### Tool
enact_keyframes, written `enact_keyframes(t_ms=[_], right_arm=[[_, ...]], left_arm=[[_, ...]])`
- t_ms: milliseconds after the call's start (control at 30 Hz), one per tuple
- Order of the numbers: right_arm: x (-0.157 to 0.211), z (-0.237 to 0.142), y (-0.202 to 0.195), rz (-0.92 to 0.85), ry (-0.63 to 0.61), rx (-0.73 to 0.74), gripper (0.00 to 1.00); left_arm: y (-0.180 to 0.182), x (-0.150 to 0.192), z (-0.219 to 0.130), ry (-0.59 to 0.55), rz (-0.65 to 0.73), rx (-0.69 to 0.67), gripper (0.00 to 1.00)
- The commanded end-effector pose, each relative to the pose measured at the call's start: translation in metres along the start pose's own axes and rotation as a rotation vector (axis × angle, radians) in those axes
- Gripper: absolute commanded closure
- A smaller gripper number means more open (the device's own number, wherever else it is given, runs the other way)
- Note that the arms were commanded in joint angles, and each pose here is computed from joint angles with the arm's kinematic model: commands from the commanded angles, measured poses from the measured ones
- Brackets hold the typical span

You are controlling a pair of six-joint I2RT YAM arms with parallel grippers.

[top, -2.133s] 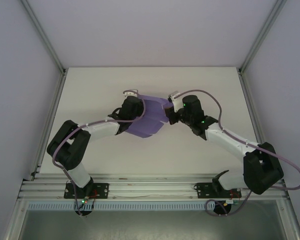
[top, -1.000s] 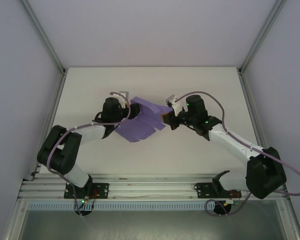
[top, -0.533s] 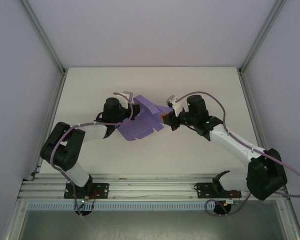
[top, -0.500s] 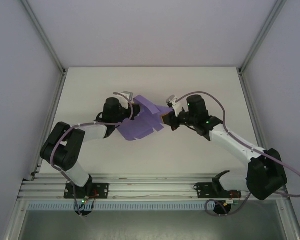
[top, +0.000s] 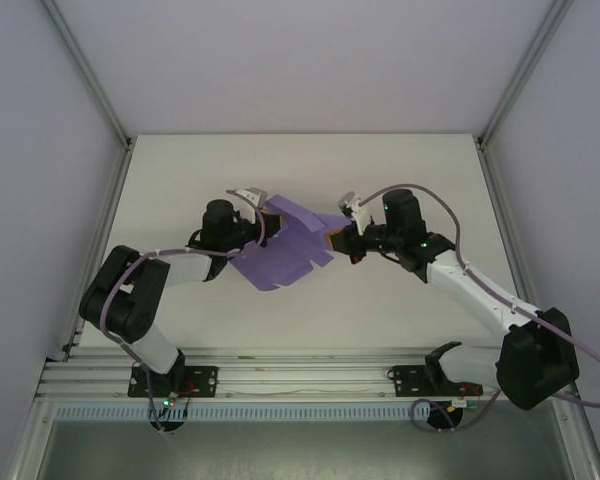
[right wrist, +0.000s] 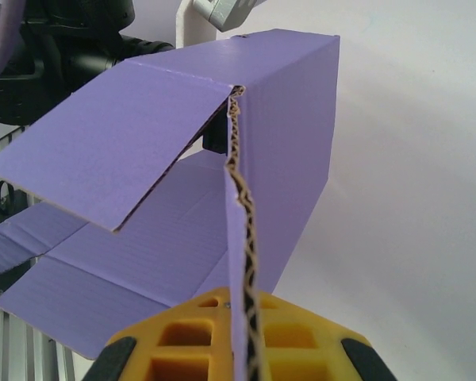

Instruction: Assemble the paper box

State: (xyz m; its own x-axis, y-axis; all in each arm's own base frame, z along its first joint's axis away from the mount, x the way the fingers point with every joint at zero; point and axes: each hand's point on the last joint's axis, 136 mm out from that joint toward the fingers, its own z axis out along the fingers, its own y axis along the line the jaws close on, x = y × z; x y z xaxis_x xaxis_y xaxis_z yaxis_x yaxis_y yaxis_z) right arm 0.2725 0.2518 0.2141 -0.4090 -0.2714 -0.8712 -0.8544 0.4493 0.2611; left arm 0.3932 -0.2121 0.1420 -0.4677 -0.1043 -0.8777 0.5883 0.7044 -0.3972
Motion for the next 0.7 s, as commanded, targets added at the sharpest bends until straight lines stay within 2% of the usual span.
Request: enact_keyframes(t_ms=[0, 67, 100, 233, 300, 333, 467, 600, 667], right_arm=[[-0.012, -0.008, 0.005, -0.033, -0.036, -0.009, 1.00], [-0.011, -0.009, -0.001, -0.026, -0.036, 0.024, 1.00], [-0.010, -0.009, -0.005, -0.018, -0.039, 0.049, 0.94], [-0.010, -0.016, -0.044, 0.075, -0.076, 0.283, 0.53], [-0.007, -0.026, -0.066, 0.121, -0.097, 0.425, 0.48], [0.000, -0.029, -0.076, 0.142, -0.091, 0.485, 0.38], [-0.004, -0.045, -0.079, 0.162, -0.151, 0.555, 0.00], [-0.027, -0.052, -0.073, 0.203, -0.270, 0.527, 0.00], [-0.031, -0.053, -0.074, 0.218, -0.268, 0.531, 0.00]], left_arm=[[-0.012, -0.023, -0.008, -0.076, 0.057, 0.025, 0.98], [-0.001, -0.024, -0.010, -0.083, 0.040, -0.042, 1.00], [0.005, -0.024, -0.011, -0.082, 0.038, -0.078, 1.00], [0.032, -0.017, -0.016, -0.055, 0.019, -0.279, 1.00], [0.040, -0.009, -0.020, -0.035, 0.020, -0.363, 1.00], [0.046, -0.004, -0.023, -0.028, 0.017, -0.414, 1.00], [0.048, 0.016, -0.029, 0.032, 0.048, -0.521, 1.00], [0.046, 0.028, -0.030, 0.074, 0.046, -0.576, 1.00], [0.045, 0.029, -0.031, 0.067, 0.023, -0.574, 1.00]])
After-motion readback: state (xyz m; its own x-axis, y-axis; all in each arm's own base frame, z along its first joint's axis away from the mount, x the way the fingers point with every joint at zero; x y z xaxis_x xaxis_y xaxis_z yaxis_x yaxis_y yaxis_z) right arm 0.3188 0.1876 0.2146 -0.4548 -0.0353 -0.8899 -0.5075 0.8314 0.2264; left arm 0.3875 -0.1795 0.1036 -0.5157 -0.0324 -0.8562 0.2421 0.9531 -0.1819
